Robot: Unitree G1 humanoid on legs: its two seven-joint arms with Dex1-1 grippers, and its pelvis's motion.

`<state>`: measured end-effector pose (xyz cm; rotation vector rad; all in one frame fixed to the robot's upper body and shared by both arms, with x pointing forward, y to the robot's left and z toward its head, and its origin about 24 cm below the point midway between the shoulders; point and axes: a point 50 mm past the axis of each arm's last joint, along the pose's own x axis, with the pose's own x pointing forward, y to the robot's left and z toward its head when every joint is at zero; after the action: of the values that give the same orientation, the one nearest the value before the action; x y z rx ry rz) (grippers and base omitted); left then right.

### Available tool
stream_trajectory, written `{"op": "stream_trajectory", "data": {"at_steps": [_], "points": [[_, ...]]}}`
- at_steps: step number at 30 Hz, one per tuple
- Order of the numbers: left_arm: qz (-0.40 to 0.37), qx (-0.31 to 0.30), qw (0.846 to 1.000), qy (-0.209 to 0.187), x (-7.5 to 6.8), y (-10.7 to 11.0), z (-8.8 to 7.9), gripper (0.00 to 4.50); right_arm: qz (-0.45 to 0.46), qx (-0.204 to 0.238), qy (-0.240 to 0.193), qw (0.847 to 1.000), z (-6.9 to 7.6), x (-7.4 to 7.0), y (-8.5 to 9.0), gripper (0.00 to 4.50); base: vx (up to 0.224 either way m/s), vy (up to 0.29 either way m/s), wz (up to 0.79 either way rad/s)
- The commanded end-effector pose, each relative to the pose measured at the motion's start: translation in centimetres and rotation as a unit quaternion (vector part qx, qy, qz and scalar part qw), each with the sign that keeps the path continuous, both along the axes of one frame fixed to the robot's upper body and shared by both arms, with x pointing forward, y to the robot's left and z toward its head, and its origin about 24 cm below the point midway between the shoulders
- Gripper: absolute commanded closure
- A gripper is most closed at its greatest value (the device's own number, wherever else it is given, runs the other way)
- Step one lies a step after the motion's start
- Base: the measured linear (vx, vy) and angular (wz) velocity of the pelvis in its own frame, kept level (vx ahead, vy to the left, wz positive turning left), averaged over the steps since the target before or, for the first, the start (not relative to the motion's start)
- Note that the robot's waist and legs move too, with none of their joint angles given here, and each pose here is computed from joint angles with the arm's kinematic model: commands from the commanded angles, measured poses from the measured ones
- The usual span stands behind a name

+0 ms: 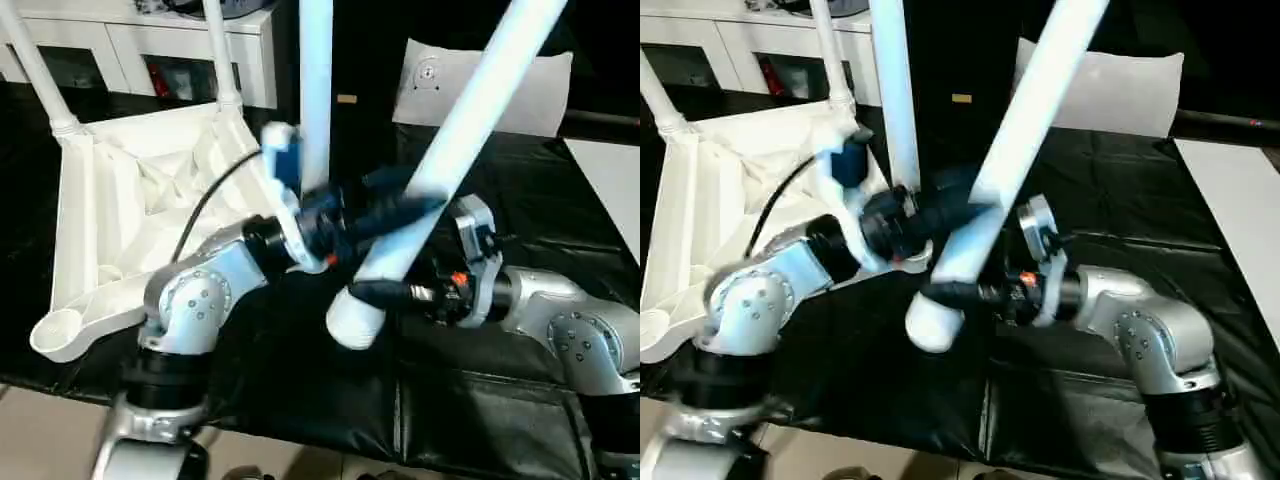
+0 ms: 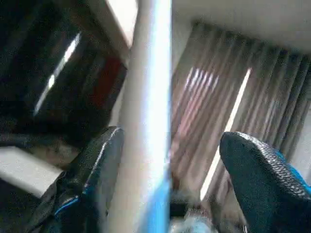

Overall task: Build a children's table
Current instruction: Pick table leg

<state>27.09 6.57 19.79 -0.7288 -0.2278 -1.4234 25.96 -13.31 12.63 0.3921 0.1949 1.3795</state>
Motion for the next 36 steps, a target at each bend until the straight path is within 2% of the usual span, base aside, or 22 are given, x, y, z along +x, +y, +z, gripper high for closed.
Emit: {"op": "stream_trajectory", "data": {"at_steps": [1,3,5,8,11,13,14,16,18,20,21,22,23,24,25,27,29,30,32,34,36], "points": [[0.021,-0.02,1.0,-0.004,-0.1,0.6,0.4,0.63,-0.018,0.014,-0.017,1.0,0.6,0.0,-0.1,2.6,0.0,0.0,0.0],[0.044,-0.035,0.998,0.002,-0.1,1.1,0.5,0.41,-0.037,0.028,-0.022,0.999,0.6,0.0,-0.1,2.6,0.0,0.0,0.0],[0.099,-0.037,0.994,0.013,0.0,2.1,0.1,0.29,-0.076,0.048,-0.028,0.996,0.5,-0.2,-0.1,2.6,0.0,0.0,0.0],[0.166,0.016,0.986,0.017,-0.3,3.0,-1.1,0.1,-0.134,0.03,-0.046,0.989,0.2,-0.6,-0.4,2.6,0.0,0.0,0.0],[0.229,0.07,0.971,0.025,-0.6,4.0,-2.4,0.0,-0.18,0.013,-0.056,0.982,-0.1,-0.9,-0.6,2.6,0.0,0.0,0.0],[0.286,0.147,0.946,0.03,-0.9,4.9,-3.8,0.0,-0.218,-0.018,-0.068,0.973,-0.5,-1.1,-0.6,2.6,0.0,0.0,0.0],[0.323,0.184,0.927,0.033,-1.1,5.7,-4.6,0.0,-0.241,-0.044,-0.076,0.966,-1.0,-1.2,-0.5,2.6,0.0,0.0,0.0],[0.373,0.216,0.901,0.047,-1.5,6.9,-5.5,0.0,-0.282,-0.073,-0.07,0.954,-1.7,-1.4,-0.5,2.6,0.0,0.0,0.0],[0.429,0.242,0.869,0.047,-1.8,8.4,-6.4,0.0,-0.32,-0.119,-0.067,0.938,-2.7,-1.4,-0.5,2.6,0.0,0.0,0.0],[0.499,0.27,0.82,0.073,-1.9,10.3,-7.8,0.0,-0.364,-0.157,-0.042,0.917,-4.0,-1.4,-0.7,2.6,0.0,0.0,0.0],[0.506,0.275,0.814,0.074,-1.9,10.5,-7.9,0.0,-0.369,-0.16,-0.04,0.915,-4.1,-1.4,-0.8,2.6,0.0,0.0,0.0],[0.527,0.291,0.795,0.077,-2.0,11.1,-8.4,0.0,-0.387,-0.168,-0.032,0.906,-4.6,-1.5,-0.9,2.6,0.0,0.0,0.0],[0.534,0.296,0.788,0.077,-2.0,11.3,-8.6,0.0,-0.393,-0.17,-0.029,0.903,-4.7,-1.5,-0.9,2.6,0.0,0.0,0.0],[0.541,0.34,0.766,0.07,-2.2,11.6,-9.6,0.0,-0.432,-0.167,-0.024,0.886,-5.0,-1.5,-0.6,2.6,0.0,0.0,0.0],[0.546,0.342,0.762,0.073,-2.1,11.5,-9.7,0.0,-0.453,-0.164,-0.015,0.876,-5.0,-1.4,-0.3,2.6,0.0,0.0,0.0],[0.553,0.342,0.756,0.073,-1.9,11.4,-9.6,0.0,-0.467,-0.166,-0.012,0.869,-4.9,-1.3,-0.1,2.6,0.0,0.0,0.0],[0.553,0.341,0.757,0.069,-1.7,11.2,-9.4,0.0,-0.484,-0.164,-0.029,0.859,-4.7,-1.2,0.0,2.6,0.0,0.0,0.0],[0.558,0.33,0.758,0.076,-1.6,11.1,-9.3,0.0,-0.491,-0.153,-0.022,0.857,-4.6,-1.1,0.2,2.6,0.0,0.0,0.0],[0.565,0.321,0.756,0.081,-1.4,11.0,-9.2,0.0,-0.496,-0.147,-0.029,0.855,-4.4,-0.9,0.3,2.6,0.0,0.0,0.0],[0.567,0.323,0.754,0.076,-1.2,11.0,-9.2,0.0,-0.479,-0.143,-0.035,0.866,-4.3,-0.9,0.5,2.6,0.0,0.0,0.0],[0.567,0.324,0.753,0.074,-1.1,10.9,-9.3,0.0,-0.478,-0.146,-0.026,0.866,-4.8,-1.2,0.4,2.6,0.003,0.074,0.02]]}}
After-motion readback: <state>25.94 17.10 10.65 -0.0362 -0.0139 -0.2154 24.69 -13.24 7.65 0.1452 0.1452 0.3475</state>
